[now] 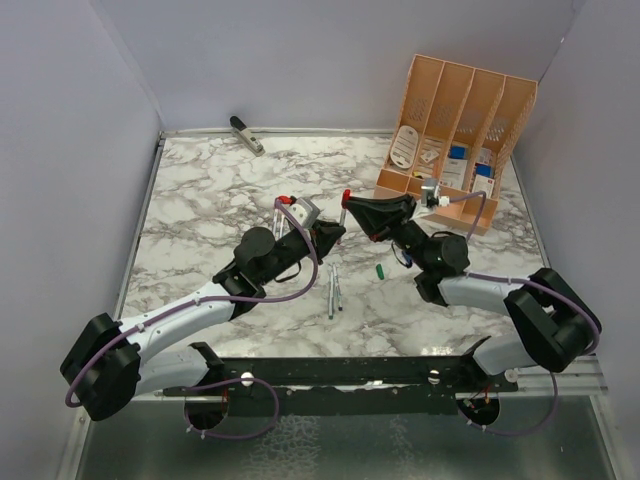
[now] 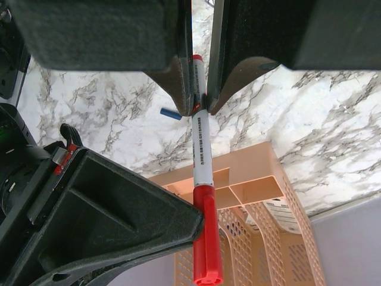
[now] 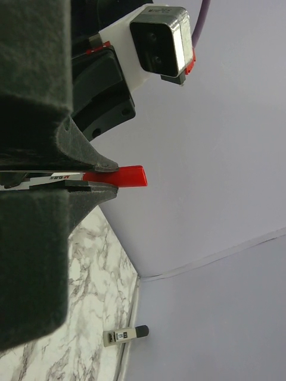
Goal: Insert the pens into the pen caps
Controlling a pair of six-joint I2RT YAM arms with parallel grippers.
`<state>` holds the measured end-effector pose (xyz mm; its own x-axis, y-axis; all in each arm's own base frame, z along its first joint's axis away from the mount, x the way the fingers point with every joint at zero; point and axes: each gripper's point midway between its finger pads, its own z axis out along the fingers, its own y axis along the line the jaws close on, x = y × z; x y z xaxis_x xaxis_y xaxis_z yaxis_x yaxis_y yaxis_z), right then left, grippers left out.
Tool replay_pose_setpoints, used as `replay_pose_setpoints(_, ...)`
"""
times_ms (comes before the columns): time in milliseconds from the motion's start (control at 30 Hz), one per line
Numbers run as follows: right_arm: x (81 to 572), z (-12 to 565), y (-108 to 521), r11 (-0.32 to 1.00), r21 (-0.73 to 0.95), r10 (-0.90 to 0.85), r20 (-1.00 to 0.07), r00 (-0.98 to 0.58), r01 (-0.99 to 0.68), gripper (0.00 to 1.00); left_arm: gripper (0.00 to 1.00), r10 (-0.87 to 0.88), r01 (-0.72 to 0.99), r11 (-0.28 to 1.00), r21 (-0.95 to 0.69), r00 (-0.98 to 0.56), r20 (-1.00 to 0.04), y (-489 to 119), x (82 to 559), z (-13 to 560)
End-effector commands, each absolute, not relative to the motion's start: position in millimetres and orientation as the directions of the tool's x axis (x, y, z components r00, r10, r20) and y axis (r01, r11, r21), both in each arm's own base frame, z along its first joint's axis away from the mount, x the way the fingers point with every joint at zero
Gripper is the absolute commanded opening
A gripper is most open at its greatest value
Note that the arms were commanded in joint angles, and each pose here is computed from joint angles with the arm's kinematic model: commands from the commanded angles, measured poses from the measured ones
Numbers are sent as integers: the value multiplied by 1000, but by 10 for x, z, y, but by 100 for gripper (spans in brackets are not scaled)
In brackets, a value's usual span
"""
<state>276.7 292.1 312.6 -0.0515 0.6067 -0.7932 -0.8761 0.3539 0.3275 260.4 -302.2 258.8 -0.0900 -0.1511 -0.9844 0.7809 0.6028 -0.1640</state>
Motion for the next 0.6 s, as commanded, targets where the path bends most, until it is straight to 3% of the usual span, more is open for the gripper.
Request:
replay_pose_setpoints(0, 2608, 2179, 3223, 326, 424, 387, -875, -290, -845, 1, 0, -490, 791, 601, -116, 250, -835, -2710, 2486, 4089)
replay_pose_setpoints(567, 2612, 1886, 3269, 389, 426, 317, -894, -316, -817, 1, 0, -504, 770, 628, -114, 291, -813, -2604, 2482, 4165)
